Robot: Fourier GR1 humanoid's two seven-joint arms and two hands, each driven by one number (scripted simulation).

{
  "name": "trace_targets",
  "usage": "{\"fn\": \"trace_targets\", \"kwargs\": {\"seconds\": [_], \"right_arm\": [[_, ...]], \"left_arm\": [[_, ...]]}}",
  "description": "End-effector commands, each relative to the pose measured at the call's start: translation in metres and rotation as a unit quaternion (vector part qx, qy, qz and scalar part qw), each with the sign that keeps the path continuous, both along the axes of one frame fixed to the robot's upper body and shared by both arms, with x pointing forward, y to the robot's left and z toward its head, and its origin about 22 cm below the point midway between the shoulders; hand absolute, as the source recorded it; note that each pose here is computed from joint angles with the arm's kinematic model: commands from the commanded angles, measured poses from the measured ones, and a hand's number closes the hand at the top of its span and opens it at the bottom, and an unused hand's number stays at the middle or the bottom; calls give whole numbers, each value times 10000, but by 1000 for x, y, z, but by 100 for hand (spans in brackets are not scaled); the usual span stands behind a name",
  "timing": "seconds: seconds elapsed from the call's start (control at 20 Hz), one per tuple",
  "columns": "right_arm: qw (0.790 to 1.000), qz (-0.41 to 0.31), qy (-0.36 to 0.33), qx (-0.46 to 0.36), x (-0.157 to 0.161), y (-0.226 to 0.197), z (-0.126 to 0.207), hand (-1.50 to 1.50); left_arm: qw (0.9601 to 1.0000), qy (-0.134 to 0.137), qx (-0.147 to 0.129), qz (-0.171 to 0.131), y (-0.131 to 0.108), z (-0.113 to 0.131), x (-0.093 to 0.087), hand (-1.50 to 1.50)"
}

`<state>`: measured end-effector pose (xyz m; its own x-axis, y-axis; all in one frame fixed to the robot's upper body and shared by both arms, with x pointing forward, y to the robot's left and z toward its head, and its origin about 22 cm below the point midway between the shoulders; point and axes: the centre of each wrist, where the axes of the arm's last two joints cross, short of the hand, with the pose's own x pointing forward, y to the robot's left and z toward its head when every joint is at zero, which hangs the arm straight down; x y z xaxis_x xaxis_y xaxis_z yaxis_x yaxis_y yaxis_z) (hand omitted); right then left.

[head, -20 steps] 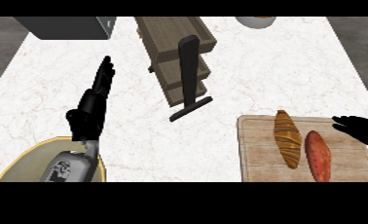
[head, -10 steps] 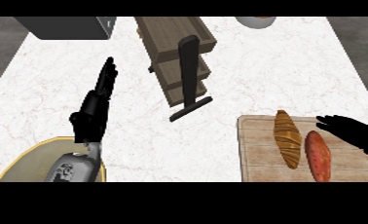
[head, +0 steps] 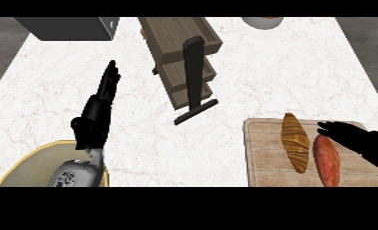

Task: Pick the sweet potato from the cutting board and place it in the tiered basket

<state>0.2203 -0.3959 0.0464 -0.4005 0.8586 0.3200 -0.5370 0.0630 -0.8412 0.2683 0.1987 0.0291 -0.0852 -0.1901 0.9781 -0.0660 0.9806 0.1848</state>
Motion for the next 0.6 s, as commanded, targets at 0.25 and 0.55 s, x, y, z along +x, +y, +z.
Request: {"fn": "trace_targets", "kwargs": {"seconds": [0.25,0.55], "right_arm": [[9995,75,281,125,9,25,-13,-150],[9989,17,289,355,5,16,-27,-150]], "left_arm": [[10000,-5,-47,-41,-8,-1,1,0],[10000,-60,-26,-12,13,3,13,0]]}}
